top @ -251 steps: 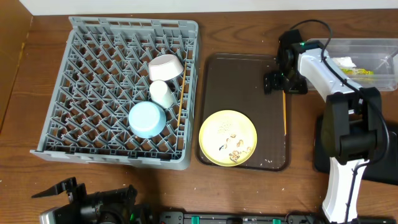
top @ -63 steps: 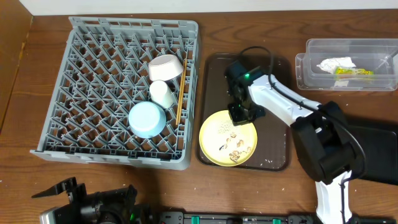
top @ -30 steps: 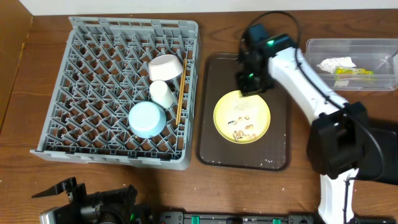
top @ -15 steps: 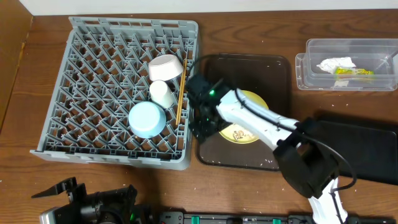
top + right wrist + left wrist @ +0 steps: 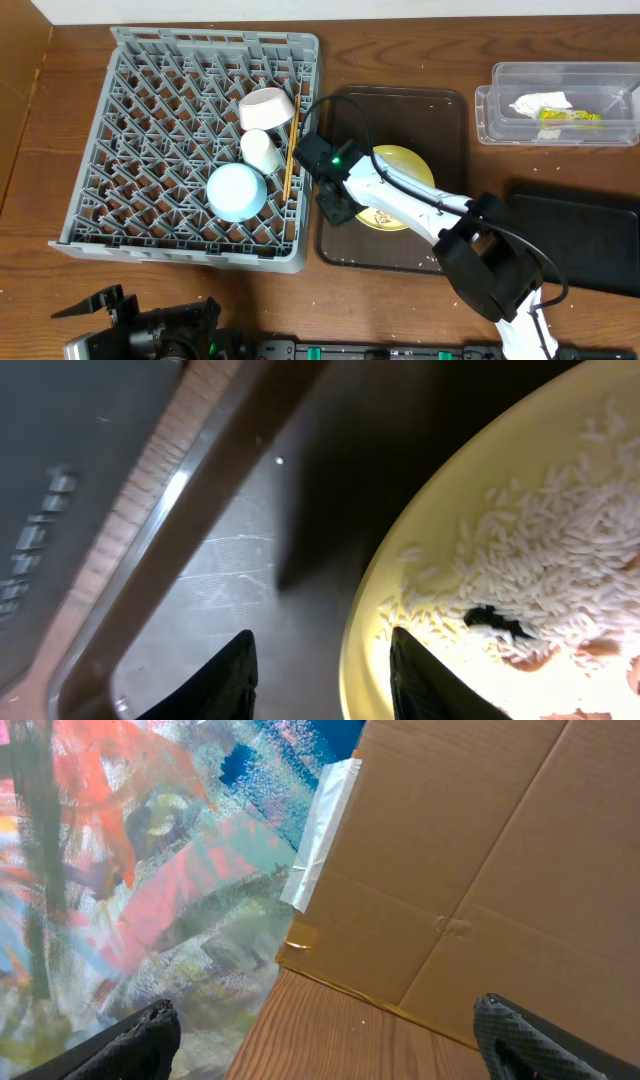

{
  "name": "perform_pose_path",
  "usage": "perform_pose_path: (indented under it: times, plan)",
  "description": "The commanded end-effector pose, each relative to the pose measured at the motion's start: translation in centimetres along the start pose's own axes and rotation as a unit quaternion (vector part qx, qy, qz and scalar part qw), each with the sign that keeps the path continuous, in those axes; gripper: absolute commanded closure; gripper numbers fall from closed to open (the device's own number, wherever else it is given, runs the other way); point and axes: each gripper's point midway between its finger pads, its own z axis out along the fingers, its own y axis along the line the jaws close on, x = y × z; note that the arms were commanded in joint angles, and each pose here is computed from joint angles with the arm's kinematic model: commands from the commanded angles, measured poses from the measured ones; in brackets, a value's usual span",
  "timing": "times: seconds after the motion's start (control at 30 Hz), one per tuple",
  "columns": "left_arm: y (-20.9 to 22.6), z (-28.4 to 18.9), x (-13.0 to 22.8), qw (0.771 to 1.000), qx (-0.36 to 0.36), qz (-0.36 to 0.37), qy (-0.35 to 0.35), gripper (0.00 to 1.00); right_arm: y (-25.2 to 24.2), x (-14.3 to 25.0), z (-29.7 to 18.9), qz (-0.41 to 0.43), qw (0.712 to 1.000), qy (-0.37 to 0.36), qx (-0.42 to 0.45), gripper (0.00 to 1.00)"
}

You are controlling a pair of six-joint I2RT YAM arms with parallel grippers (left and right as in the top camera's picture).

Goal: Sort waste into correct bins and load items into the dishwasher
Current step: 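Lift the yellow plate off the tray with the right gripper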

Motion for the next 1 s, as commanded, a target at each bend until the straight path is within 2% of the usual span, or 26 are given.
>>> perform_pose_path:
  times: [0.0, 0.1, 0.17, 0.3, 0.33, 0.4, 0.77, 0.97]
  plan:
    - [1.0, 0.0, -0.3, 1.0, -0.026, -0.01, 0.008, 0.05, -0.5, 1.2, 1.4, 0.007, 1.0, 0.012, 0.016, 0.57]
    - [1.0, 0.0, -0.3, 1.0, -0.026, -0.01, 0.008, 0.05, -0.6, 1.6, 2.2, 0.016, 1.0, 0.013, 0.016, 0.59]
    - [1.0, 0.0, -0.3, 1.0, -0.026, -0.01, 0.008, 0.05, -0.7, 1.6, 2.2, 0.016, 1.0, 0.013, 0.016, 0.64]
    - [1.0, 0.0, -0.3, 1.0, -0.026, -0.01, 0.008, 0.05, -0.8, 1.5, 2.2, 0.016, 1.0, 0.009, 0.019, 0.85]
    - [1.0, 0.0, -0.3, 1.0, -0.026, -0.01, 0.008, 0.05, -1.0, 1.4, 2.2, 0.016, 1.0, 0.007, 0.025, 0.93]
    - [1.0, 0.0, -0.3, 1.0, -0.026, -0.01, 0.008, 0.05, -1.1, 1.4, 2.1, 0.016, 0.999, 0.007, 0.03, 0.99]
    - [1.0, 0.0, -0.3, 1.0, -0.026, -0.01, 0.008, 0.05, -2.4, 0.8, 1.2, 0.018, 0.997, -0.003, 0.069, 0.99]
    - [1.0, 0.0, -0.3, 1.0, -0.026, -0.01, 0.008, 0.05, -3.5, -0.1, 0.3, 0.05, 0.993, -0.02, 0.102, 0.99]
